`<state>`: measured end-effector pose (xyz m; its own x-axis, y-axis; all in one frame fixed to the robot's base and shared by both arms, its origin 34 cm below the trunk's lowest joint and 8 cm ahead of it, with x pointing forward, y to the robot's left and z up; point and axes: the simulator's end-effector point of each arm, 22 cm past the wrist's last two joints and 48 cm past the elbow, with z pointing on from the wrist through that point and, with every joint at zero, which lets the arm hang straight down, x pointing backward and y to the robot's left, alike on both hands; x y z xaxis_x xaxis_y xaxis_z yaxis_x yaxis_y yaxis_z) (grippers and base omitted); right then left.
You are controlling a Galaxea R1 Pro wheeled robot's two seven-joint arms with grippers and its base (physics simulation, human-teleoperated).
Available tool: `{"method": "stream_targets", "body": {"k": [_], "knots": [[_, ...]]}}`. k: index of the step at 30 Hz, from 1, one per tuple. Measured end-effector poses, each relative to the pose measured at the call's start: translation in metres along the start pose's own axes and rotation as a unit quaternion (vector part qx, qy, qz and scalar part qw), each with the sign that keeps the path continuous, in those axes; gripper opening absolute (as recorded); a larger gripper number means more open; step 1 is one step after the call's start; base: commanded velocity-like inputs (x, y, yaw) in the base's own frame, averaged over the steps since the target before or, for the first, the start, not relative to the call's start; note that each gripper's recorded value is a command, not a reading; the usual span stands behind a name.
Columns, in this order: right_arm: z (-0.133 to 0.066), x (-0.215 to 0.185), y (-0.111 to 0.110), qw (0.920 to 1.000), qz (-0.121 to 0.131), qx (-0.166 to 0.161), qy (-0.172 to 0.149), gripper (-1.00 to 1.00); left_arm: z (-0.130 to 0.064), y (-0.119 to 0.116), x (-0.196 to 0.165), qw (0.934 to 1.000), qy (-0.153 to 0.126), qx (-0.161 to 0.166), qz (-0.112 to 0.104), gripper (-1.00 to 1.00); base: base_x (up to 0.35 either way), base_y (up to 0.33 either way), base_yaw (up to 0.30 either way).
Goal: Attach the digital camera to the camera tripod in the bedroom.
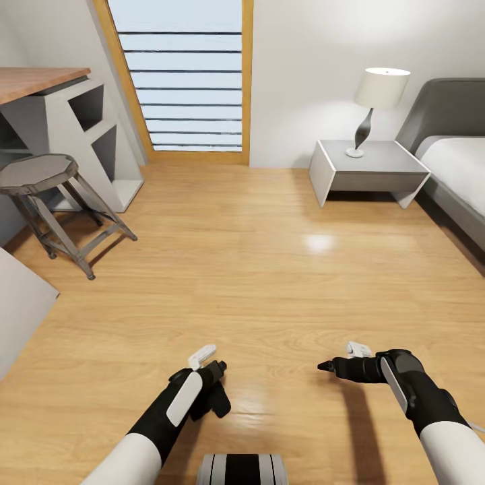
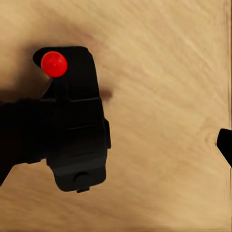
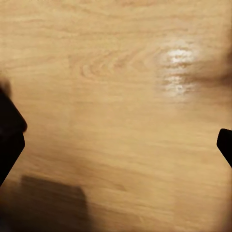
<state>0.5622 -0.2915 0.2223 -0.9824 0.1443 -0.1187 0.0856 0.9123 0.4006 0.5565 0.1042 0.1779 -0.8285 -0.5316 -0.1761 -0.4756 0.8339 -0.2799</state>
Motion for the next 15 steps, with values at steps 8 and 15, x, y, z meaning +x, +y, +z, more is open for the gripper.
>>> {"method": "stream_targets", "body": {"k": [8, 15], "knots": [[0.011, 0.008, -0.005, 0.9999, 0.004, 0.001, 0.012, 1.0, 0.007, 0.0, 0.005, 1.0, 0.005, -0.001, 0.005, 1.0, 0.0, 0.0, 0.0], [0.022, 0.019, -0.011, 0.9996, 0.01, 0.003, 0.025, 1.0, 0.017, 0.008, 0.014, 0.9998, 0.016, -0.007, 0.003, 1.0, 0.0, 0.0, 0.0]]}}
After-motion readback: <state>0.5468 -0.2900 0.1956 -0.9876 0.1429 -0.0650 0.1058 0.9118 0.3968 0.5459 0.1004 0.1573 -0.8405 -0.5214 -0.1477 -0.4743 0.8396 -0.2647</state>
